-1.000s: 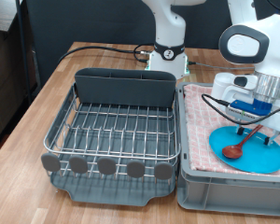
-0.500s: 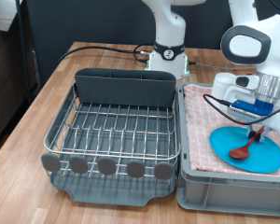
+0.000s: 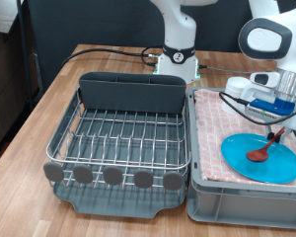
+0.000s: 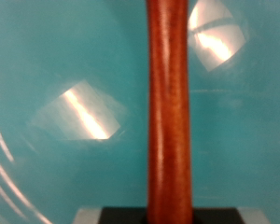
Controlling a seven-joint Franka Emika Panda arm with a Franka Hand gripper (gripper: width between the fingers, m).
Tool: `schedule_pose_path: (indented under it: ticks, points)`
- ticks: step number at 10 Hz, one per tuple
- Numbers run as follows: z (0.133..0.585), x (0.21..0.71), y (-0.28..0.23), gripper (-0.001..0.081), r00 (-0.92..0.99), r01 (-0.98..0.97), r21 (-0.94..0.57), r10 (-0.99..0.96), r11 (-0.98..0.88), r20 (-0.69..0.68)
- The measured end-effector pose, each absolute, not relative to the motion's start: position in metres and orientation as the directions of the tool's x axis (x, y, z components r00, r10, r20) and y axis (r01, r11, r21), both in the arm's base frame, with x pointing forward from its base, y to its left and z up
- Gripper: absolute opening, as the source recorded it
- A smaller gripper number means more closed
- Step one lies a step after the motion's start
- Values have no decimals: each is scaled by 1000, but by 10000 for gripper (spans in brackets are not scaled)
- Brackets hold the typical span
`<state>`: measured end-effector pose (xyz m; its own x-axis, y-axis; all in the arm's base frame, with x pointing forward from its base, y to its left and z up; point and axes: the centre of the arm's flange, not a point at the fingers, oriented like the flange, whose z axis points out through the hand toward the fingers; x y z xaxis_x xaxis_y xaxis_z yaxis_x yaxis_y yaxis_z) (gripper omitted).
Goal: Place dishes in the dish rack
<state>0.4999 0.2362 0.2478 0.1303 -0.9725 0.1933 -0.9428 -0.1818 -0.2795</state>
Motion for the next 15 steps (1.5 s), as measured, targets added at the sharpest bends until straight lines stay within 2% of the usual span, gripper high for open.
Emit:
schedule_pose_path:
  ticks: [5,8,13,15]
  points:
    - [313,496,226,91,70,-960,-256,-982,-115,178]
    - [327,481,217,91,4,-966,-253,-988,-44,155]
    - [329,460,166,91,-406,-904,-218,-900,368,162]
    - [335,449,144,91,-487,-867,-201,-860,456,152]
